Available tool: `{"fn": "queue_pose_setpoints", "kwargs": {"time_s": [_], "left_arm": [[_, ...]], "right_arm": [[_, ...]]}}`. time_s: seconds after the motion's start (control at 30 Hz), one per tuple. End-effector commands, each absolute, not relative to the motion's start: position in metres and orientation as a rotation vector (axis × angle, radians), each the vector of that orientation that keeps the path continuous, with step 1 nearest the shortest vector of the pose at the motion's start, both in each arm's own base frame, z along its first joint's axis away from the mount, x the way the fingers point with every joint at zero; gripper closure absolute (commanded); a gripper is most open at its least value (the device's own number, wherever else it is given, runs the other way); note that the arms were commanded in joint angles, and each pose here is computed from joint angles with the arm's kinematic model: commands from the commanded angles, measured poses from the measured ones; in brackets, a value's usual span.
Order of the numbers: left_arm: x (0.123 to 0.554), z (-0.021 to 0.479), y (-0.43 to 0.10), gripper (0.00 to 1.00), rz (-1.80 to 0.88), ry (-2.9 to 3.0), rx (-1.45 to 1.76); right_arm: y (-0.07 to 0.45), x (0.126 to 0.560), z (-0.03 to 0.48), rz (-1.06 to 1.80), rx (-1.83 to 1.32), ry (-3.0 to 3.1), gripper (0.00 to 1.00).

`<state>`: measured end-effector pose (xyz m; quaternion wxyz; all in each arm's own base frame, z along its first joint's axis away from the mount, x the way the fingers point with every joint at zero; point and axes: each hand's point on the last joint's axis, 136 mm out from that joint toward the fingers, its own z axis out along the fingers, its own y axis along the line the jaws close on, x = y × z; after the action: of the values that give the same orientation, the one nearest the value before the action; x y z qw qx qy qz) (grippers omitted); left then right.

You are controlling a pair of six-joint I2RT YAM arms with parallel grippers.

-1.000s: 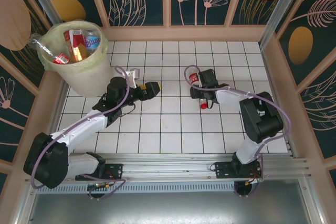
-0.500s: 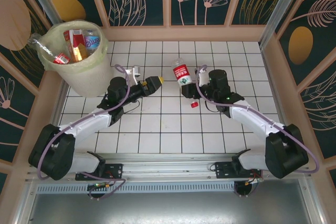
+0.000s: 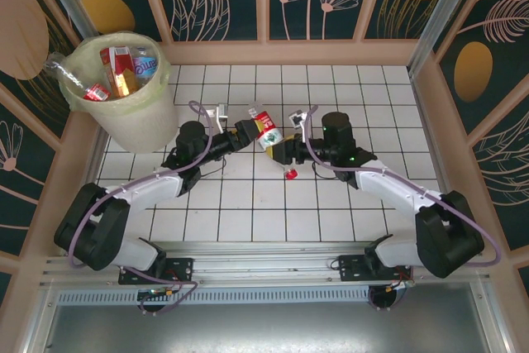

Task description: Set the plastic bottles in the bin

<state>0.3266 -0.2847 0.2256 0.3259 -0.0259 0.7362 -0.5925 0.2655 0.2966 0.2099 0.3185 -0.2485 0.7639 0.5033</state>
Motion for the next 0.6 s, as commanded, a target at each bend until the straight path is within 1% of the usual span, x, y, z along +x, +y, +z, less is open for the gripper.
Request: {"fn": "queue_pose_setpoints", "kwargs": {"time_s": [0.0,0.07,0.13,0.2,0.3,0.57], "left_arm": [[0.332,0.248,-0.288,0.08,-1.597,1.844,-0.07],[0.333,0.249,-0.287,0.16,-1.59,1.844,-0.081],[0.333,0.248,-0.286,0.19,-1.582,1.848,-0.084],[0.332,0.251,-0.285,0.25,-1.575,1.845,-0.076],[0.331,0.253,-0.283,0.31,-1.554,1.843,-0.067],[0.327,0.256,-0.276,0.37,-1.486,1.844,-0.039]], "right_arm": [[0.311,0.254,0.212,1.381,-0.733,1.976,0.41],[0.312,0.256,0.208,1.366,-0.727,1.989,0.41],[0.312,0.258,0.205,1.356,-0.713,1.996,0.41],[0.313,0.259,0.203,1.356,-0.703,2.003,0.41],[0.315,0.262,0.198,1.342,-0.702,2.023,0.41],[0.319,0.264,0.196,1.307,-0.704,2.039,0.41]]}}
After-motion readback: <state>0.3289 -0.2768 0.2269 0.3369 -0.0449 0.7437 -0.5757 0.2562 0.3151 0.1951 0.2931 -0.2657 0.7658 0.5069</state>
